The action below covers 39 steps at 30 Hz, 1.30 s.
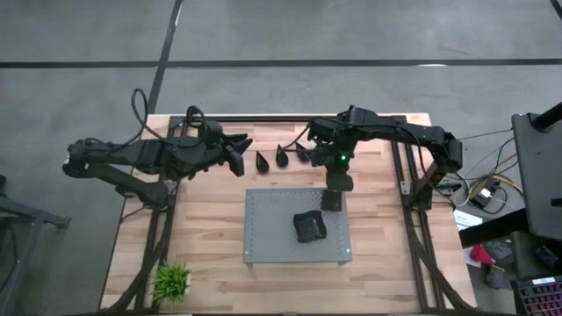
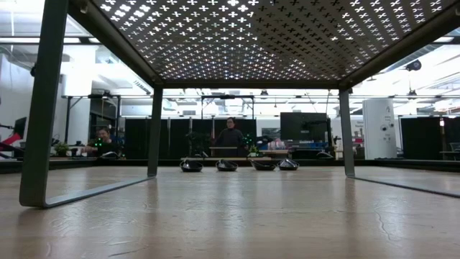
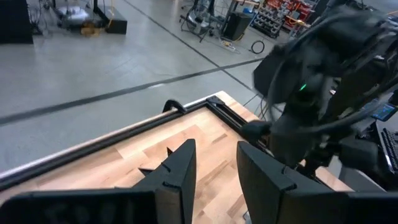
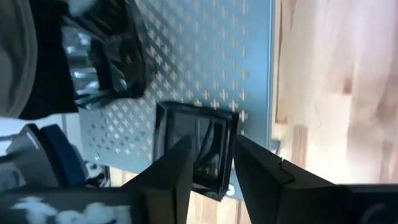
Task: Pick & Place Mini shaped plates
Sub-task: Put the drop shaped plate on the shelf
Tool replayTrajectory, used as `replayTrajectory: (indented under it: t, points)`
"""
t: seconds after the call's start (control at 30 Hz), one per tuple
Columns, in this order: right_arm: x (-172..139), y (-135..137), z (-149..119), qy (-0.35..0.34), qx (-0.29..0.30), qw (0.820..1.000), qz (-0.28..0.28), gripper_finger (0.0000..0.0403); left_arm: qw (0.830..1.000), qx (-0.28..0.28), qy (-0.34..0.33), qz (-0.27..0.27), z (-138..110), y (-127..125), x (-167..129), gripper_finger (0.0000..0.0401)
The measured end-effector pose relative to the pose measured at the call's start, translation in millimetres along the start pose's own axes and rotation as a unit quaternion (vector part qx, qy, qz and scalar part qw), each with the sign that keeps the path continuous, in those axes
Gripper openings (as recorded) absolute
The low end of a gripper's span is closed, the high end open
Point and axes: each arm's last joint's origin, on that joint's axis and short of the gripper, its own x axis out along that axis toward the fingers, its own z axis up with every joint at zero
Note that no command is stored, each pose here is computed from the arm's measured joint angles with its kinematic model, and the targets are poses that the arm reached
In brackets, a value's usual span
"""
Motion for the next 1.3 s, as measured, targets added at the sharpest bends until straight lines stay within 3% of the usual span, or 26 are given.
replayTrajectory:
  t: [0.23,0.47,0.7,0.87,1.3]
  points:
    - [-33.2,13.8,13.8,-0.081,-0.039,0.996,-0.017,0.0120,0.999,-0.020,0.039,0.009,-1.9,10.4,9.2,0.0108]
    - [-63.2,7.8,19.2,-0.144,-0.012,0.985,-0.099,0.0110,0.998,-0.033,0.062,0.001,0.1,17.1,15.0,0.0108]
    - [-79.2,-30.0,15.5,-0.188,0.093,0.971,-0.114,0.0120,0.996,-0.041,0.073,-0.006,1.1,19.6,18.6,0.0108]
    - [-81.3,-65.4,9.0,-0.215,0.199,0.948,-0.127,0.0123,0.996,-0.043,0.079,-0.009,2.1,21.7,20.7,0.0108]
    - [-46.0,-143.5,-29.7,-0.187,0.376,0.899,-0.122,0.0117,0.994,-0.052,0.095,0.015,2.4,31.4,25.5,0.0108]
